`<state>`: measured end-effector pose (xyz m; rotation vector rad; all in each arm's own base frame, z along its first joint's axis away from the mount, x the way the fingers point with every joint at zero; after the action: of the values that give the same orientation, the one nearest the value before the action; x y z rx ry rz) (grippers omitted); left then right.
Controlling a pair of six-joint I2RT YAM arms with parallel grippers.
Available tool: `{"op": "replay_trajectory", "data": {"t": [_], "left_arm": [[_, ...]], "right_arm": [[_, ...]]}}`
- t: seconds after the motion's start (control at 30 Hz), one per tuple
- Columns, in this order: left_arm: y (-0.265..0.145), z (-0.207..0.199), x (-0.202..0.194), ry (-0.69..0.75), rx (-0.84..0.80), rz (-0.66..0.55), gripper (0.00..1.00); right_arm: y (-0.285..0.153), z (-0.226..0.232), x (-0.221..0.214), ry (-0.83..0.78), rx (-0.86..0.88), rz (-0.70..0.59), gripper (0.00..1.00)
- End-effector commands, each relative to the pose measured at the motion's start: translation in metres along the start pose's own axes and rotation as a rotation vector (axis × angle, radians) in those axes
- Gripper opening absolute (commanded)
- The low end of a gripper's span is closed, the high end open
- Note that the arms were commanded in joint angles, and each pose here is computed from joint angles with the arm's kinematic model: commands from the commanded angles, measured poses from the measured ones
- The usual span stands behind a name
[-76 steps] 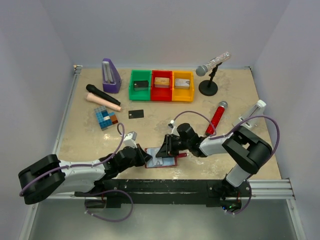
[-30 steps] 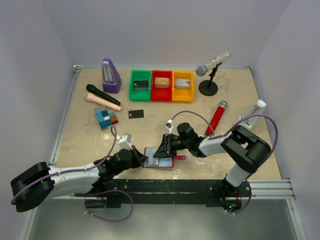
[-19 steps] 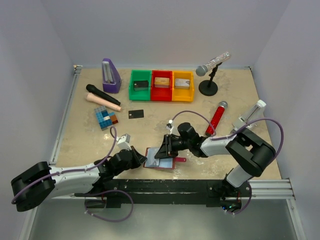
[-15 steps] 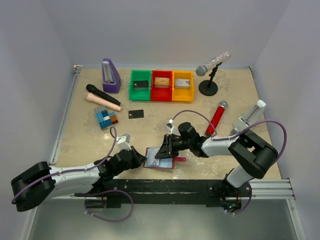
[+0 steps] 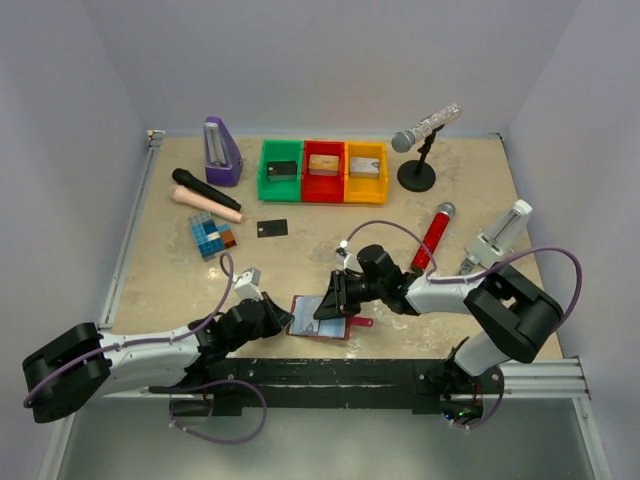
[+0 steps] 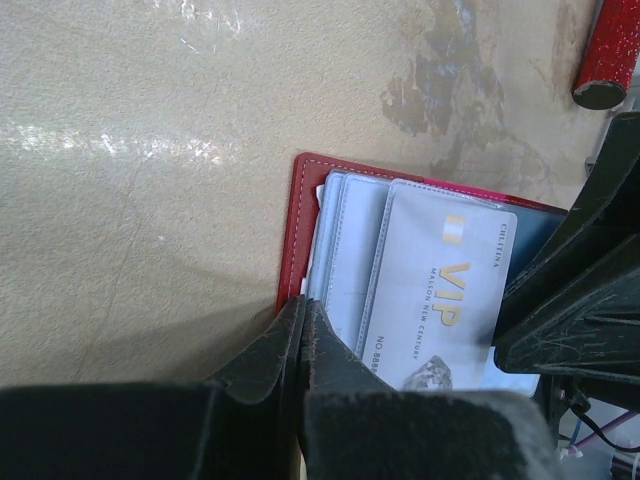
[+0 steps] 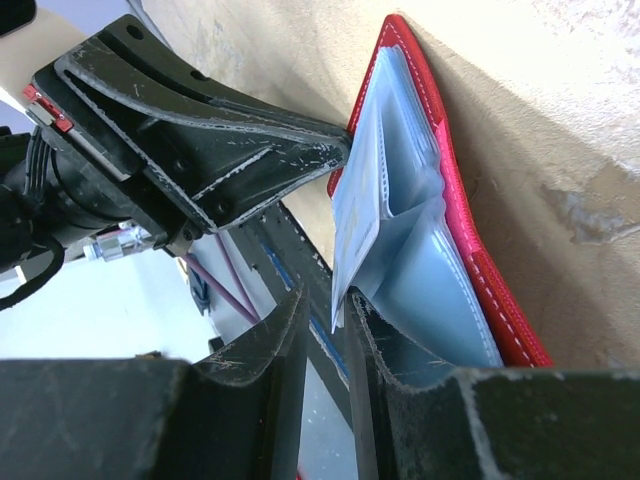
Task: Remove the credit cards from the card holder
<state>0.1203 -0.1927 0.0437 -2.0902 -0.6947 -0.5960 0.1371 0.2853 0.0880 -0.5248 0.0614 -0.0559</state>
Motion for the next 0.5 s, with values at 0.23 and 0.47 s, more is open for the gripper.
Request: {"op": "replay_trajectory", "data": {"t": [0.23,0.47], "left_arm": [[0.002,0.007,-0.015,0.064,0.009,0.074,0.00],[0.002,0.006,-0.019,0.055,-0.020,0.083,0.00]], "right_arm": [[0.005,0.021,0.010,-0.037,0.066,-0.012,0.26],[0.012,0.015,0.015,-0.001,0.051,-0.030,0.29]]}}
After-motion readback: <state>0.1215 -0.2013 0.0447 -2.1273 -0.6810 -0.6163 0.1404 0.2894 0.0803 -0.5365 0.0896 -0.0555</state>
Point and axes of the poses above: each gripper's point midway between its finger pads, its own y axis out along the fingers, its own z axis along the line the jaws close on, x = y × z, the point moved 5 cm from there along -y, back along the fingers, and after that the axes turned 13 degrees about y, right-handed, at the moved point
